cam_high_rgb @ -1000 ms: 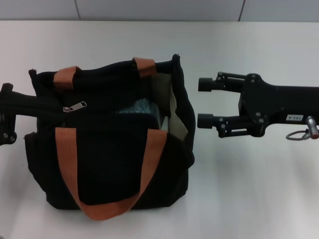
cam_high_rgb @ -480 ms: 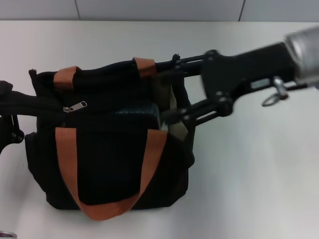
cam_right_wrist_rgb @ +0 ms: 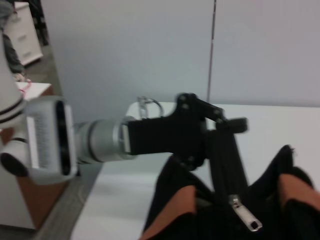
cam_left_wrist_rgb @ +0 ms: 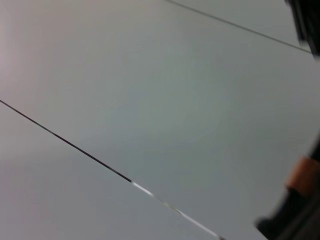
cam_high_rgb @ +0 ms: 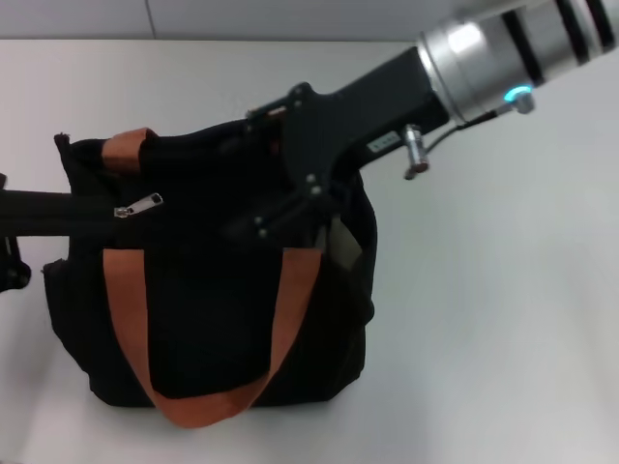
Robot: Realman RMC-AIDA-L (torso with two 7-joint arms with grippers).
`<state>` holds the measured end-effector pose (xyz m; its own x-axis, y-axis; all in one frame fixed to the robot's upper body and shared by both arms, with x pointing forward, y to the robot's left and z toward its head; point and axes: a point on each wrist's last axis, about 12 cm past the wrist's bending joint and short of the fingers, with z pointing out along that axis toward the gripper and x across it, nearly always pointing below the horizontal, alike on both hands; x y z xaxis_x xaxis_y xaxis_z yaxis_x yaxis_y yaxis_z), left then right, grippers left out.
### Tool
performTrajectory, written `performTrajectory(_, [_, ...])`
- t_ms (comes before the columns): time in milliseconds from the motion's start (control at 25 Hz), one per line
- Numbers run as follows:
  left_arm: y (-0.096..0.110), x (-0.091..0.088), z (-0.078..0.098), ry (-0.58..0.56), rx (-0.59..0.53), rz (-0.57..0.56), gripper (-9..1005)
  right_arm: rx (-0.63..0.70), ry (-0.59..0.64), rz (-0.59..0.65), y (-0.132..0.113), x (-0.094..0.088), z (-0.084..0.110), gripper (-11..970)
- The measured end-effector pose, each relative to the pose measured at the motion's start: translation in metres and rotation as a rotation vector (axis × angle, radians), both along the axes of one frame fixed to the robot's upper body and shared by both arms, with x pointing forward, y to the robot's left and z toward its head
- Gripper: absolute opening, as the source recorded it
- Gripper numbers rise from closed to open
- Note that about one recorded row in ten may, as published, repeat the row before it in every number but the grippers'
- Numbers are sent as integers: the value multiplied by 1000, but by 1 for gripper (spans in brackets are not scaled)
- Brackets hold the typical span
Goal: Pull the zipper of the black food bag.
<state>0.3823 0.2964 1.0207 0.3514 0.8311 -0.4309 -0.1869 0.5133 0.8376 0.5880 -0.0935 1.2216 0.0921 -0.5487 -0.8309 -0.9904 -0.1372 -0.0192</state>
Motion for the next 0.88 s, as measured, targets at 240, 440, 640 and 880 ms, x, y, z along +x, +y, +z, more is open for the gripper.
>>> performTrajectory(240, [1, -4, 6, -53, -7, -1, 13, -7, -80, 9, 16, -1, 5, 754])
performTrajectory(440, [-1, -3, 4, -41, -12, -8, 13, -40, -172, 29, 38, -5, 3, 751])
performTrajectory(640, [-4, -1, 5, -47, -16, -20, 13, -63, -210, 67, 50, -11, 0, 546])
performTrajectory(880, [-5, 0, 6, -51, -16, -32, 13, -120, -227, 73, 61, -9, 5, 367])
